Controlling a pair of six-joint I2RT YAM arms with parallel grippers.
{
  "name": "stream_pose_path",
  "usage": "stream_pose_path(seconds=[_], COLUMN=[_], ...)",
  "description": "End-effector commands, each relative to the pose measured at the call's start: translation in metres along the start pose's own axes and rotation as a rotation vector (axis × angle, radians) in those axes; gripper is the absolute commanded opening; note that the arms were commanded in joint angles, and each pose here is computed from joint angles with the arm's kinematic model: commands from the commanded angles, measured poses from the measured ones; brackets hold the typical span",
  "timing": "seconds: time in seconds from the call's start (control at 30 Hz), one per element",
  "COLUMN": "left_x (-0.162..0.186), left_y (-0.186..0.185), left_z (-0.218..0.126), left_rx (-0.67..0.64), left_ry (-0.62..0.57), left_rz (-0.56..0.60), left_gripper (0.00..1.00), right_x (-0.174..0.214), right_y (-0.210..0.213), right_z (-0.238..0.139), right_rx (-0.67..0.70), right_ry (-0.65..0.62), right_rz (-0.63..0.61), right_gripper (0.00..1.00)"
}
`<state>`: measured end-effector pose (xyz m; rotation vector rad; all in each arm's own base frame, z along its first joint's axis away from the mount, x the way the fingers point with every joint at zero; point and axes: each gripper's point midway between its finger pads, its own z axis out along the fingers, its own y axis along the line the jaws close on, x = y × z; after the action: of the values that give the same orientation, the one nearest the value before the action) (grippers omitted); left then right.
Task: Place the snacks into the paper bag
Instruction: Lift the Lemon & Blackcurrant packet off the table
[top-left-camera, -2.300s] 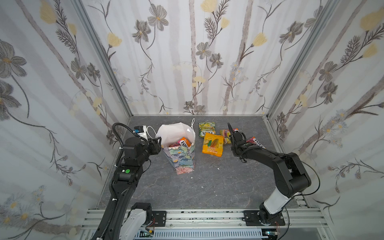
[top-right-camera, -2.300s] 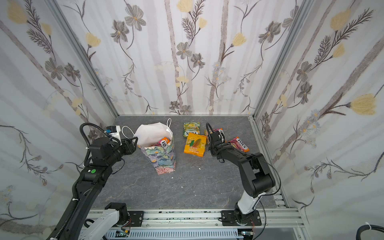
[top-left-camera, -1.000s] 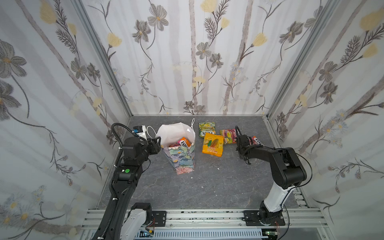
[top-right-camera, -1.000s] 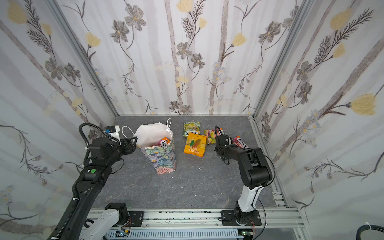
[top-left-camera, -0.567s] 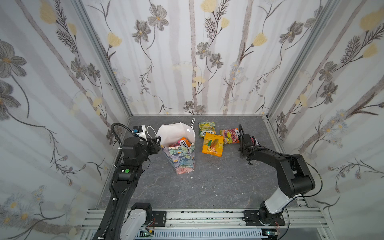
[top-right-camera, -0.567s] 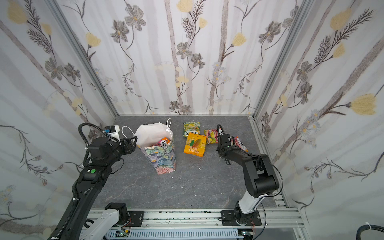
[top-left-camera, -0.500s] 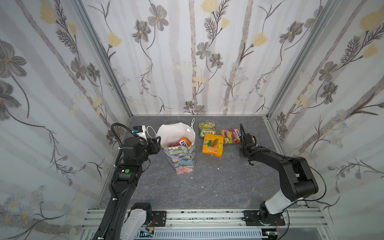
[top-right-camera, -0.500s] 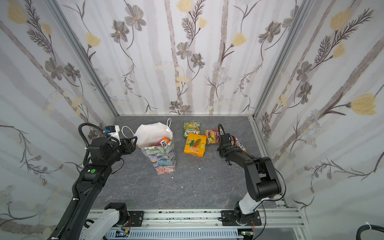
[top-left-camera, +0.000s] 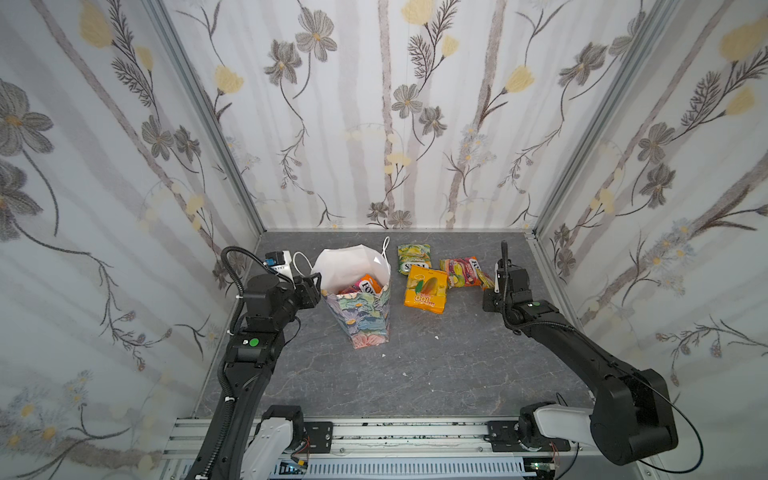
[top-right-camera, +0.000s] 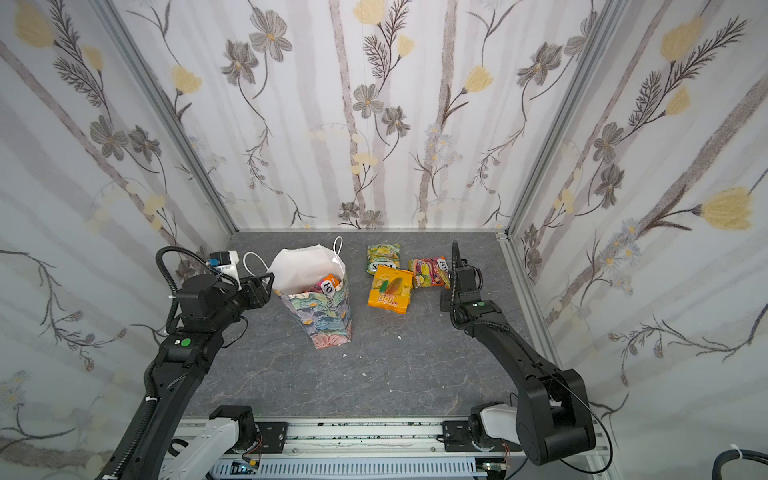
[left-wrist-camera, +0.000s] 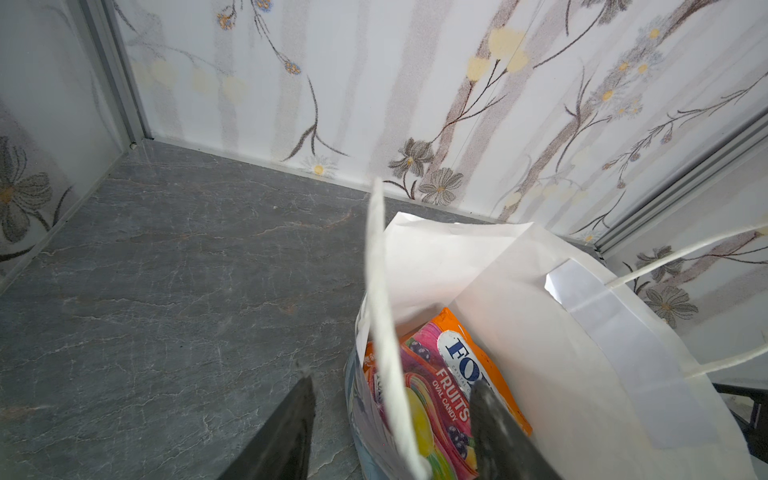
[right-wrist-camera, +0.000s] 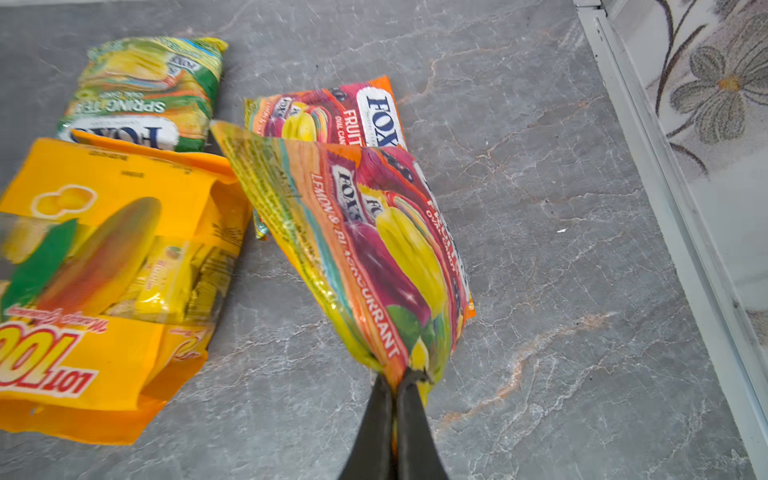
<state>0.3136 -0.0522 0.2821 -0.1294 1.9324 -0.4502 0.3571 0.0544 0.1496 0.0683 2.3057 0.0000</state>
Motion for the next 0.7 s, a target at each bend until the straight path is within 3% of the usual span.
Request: stream_pose_path(seconds=[0.0,0.67], left_x=[-0.007,-0.008], left_y=[-0.002,-0.003], left_z=[0.000,-0.001], left_rx=[0.011,0.016], left_ry=[-0.028,-0.033], left_rz=[0.000,-0.001], left_gripper=[0.58,0.58], right_x=[-0.015,-0.095], right_y=[0.008,0.058], right_z=[-0.009,-0.099], right_rx=[-0.053,-0.401], right_ry=[-0.056,-0.274], right_rz=[0.016,0.068], right_gripper=[0.00,0.00])
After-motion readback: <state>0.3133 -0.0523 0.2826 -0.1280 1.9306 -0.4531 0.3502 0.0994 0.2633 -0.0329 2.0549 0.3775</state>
